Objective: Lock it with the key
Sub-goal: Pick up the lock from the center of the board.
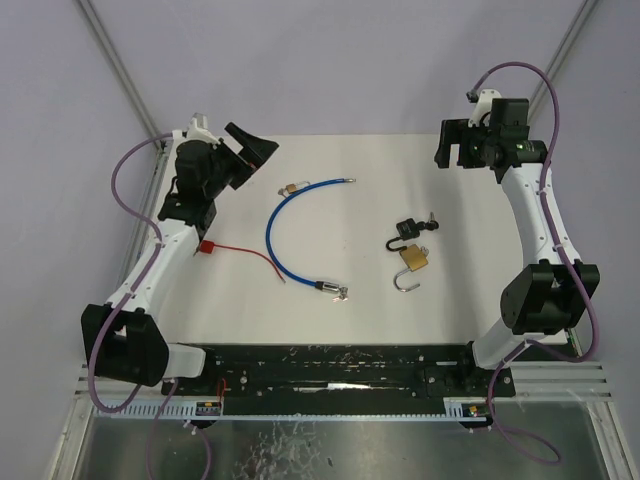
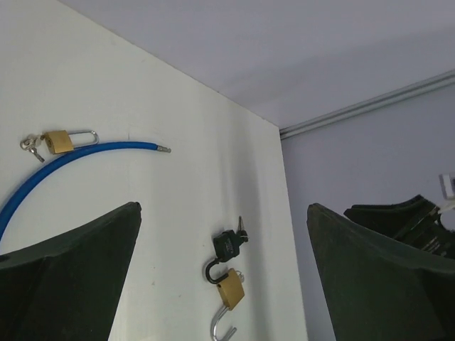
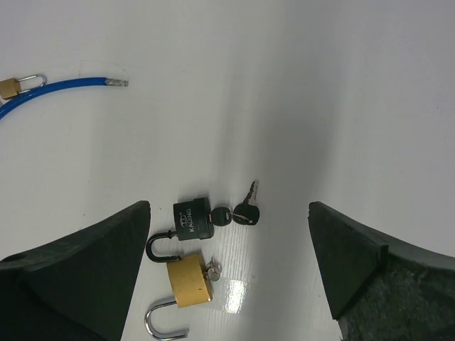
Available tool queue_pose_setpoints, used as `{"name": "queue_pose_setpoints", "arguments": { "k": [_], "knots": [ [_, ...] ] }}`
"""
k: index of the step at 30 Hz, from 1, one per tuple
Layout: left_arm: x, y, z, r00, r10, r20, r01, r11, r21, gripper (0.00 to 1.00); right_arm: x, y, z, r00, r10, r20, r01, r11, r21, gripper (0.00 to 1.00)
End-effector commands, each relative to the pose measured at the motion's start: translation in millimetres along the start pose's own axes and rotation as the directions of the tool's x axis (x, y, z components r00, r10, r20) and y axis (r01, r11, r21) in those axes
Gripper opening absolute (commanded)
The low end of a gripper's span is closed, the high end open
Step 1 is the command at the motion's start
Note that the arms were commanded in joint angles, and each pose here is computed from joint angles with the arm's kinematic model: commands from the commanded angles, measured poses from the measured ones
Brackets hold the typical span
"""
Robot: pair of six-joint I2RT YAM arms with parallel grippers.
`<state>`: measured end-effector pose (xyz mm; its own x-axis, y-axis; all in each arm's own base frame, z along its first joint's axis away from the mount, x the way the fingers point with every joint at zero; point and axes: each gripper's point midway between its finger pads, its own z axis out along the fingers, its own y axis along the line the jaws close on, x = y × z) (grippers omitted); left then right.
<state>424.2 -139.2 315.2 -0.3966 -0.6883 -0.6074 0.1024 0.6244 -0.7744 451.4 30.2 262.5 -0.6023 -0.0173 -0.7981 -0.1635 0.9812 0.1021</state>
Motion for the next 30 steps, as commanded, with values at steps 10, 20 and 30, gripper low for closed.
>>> {"name": "queue_pose_setpoints", "arguments": {
  "k": [10, 20, 30],
  "knots": [
    [-12.7, 46.4, -1.5, 0.963, -0.268, -0.007, 0.268, 0.963, 0.003, 1.0, -38.7, 26.8, -21.9, 0.989, -0.079, 0.125, 0.098, 0.984, -0.15, 0.99],
    [20.7, 84.5, 2.6, 0.989, 0.084, -0.12, -0.121, 0.933, -0.339, 0.94, 0.6, 100.9, -34.0, 0.951, -0.274, 0.144, 0.308, 0.794, -0.524, 0.99],
    [38.8, 183.0, -10.8, 0.99, -0.127, -0.055, 0.067, 0.787, -0.613, 0.64, 49.6, 115.4, -28.4, 0.964, -0.261, 0.047, 0.227, 0.718, -0.658, 0.99]
  ]
}}
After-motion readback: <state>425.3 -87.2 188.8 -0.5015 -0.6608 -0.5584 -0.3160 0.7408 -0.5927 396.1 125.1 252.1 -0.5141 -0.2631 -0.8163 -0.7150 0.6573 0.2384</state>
